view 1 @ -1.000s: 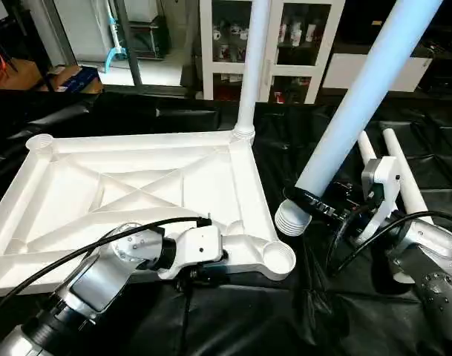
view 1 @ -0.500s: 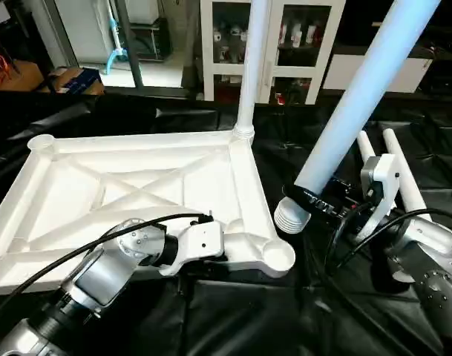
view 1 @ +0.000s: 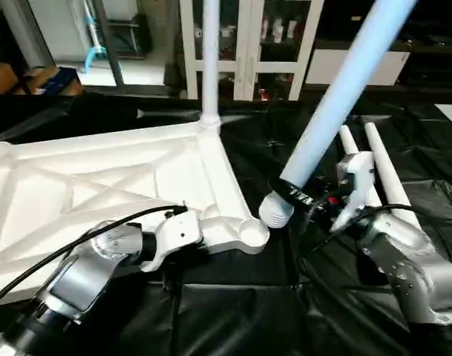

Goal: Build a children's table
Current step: Insert table leg to table base

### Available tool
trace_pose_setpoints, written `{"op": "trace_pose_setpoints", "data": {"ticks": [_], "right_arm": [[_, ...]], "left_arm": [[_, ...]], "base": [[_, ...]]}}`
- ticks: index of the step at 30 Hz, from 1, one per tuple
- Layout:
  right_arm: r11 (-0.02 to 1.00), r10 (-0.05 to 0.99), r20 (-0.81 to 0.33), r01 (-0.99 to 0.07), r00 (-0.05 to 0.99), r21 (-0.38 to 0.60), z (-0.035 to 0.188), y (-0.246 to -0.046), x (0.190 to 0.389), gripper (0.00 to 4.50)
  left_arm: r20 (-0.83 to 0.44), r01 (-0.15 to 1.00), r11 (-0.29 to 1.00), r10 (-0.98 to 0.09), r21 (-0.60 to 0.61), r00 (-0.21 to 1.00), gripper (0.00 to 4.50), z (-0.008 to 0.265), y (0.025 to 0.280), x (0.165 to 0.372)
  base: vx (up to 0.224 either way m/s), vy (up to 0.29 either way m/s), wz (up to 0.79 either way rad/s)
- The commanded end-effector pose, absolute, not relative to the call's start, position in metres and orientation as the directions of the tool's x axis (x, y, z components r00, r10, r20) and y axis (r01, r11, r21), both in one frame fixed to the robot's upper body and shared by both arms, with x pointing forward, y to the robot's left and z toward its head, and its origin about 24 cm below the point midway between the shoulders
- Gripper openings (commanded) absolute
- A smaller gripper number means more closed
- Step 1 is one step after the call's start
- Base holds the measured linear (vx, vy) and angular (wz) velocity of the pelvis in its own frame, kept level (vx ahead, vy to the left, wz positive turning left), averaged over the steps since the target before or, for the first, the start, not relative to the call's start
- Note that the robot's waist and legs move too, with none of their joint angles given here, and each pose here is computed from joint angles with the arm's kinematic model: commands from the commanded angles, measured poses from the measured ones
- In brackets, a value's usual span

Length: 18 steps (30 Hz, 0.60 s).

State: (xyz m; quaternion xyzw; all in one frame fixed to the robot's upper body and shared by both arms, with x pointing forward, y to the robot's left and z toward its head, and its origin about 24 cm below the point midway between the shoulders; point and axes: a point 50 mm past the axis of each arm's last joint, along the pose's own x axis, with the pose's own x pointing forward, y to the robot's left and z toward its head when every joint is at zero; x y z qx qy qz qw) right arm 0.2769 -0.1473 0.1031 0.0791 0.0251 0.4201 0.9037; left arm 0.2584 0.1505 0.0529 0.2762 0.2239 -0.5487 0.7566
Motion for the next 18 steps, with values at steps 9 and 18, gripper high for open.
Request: {"op": "trace_pose_setpoints", "data": {"ticks": [9, 18], "right_arm": [[0.511, 0.853, 0.027, -0.845, 0.521, 0.159, 0.099, -0.126, 0.288, 1.85], [0.463, 0.884, -0.016, -0.873, 0.466, 0.154, 0.092, -0.130, 0.288, 1.85]], "left_arm": [[-0.669, 0.971, 0.201, -0.706, 0.127, 0.233, 0.05, 0.039, 0.142, 0.248], [-0.653, 0.965, 0.196, -0.710, 0.177, 0.264, 0.05, 0.039, 0.138, 0.249]], "base": [[0.000, 0.000, 0.00], [0.000, 0.000, 0.00]]}}
